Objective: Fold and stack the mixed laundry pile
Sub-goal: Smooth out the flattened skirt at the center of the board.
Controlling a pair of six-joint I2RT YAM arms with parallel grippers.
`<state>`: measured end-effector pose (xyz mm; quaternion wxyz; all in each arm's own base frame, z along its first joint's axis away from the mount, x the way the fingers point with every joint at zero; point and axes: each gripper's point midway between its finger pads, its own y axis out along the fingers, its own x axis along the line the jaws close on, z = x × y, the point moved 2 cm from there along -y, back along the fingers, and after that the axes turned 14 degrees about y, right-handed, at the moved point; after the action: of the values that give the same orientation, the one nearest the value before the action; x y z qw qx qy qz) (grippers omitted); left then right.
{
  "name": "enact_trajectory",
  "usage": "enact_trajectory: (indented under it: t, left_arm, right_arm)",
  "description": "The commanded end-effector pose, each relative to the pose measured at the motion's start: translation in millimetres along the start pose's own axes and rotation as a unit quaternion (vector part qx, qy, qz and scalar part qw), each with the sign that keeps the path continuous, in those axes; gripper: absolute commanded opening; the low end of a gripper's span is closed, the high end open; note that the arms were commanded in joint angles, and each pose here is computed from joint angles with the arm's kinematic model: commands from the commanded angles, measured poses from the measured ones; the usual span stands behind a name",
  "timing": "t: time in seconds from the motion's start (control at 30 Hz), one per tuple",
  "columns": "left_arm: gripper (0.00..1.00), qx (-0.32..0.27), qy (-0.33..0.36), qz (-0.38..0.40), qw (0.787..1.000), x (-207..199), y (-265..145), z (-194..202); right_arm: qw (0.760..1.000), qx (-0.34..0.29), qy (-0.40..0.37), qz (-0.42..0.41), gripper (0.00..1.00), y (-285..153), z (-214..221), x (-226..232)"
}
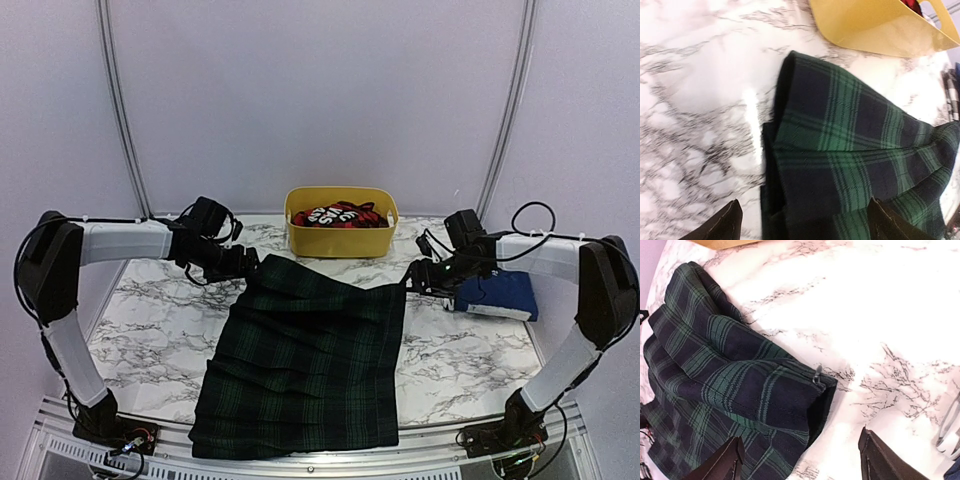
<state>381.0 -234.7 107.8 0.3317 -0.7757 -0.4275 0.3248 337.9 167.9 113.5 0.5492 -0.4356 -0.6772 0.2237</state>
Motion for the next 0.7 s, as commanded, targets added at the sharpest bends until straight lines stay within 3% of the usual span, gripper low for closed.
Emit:
enact_trajectory:
  t: [0.0, 0.23, 0.37, 0.47, 0.5, 0.67]
  left_arm:
    - [0.87, -0.023, -0.036, 0.103, 0.994, -21.7, 17.1, -16.5]
    - [0.64, -0.006, -0.048, 0.144, 0.988, -27.6, 45.1, -18.3]
    - [0.31, -0.033, -0.03, 0.149, 0.988, -32.1, 35.7, -35.9]
    - [0.05, -0.075, -0.022, 0.155, 0.985, -35.2, 17.1, -58.5]
    - [0.0, -0.099, -0.021, 0.153, 0.983, -34.3, 10.4, -69.6]
    - [0.0, -0.184, -0.065, 0.131, 0.972, -13.9, -11.3, -99.3]
  right_arm:
    - [0.997, -0.008, 0.049, -0.055, 0.74, -4.2, -10.1, 4.7]
    - [0.992, 0.023, 0.076, -0.101, 0.58, 12.9, -4.9, 4.4]
    - [0.989, 0.034, 0.081, -0.117, 0.35, 20.7, -3.5, 5.0]
    - [0.989, 0.025, 0.079, -0.124, 0.07, 16.9, -6.8, 6.5]
    - [0.989, 0.018, 0.077, -0.124, 0.0, 13.6, -8.3, 6.4]
    - [0.99, -0.03, 0.09, -0.104, 0.0, -1.9, -16.8, -13.6]
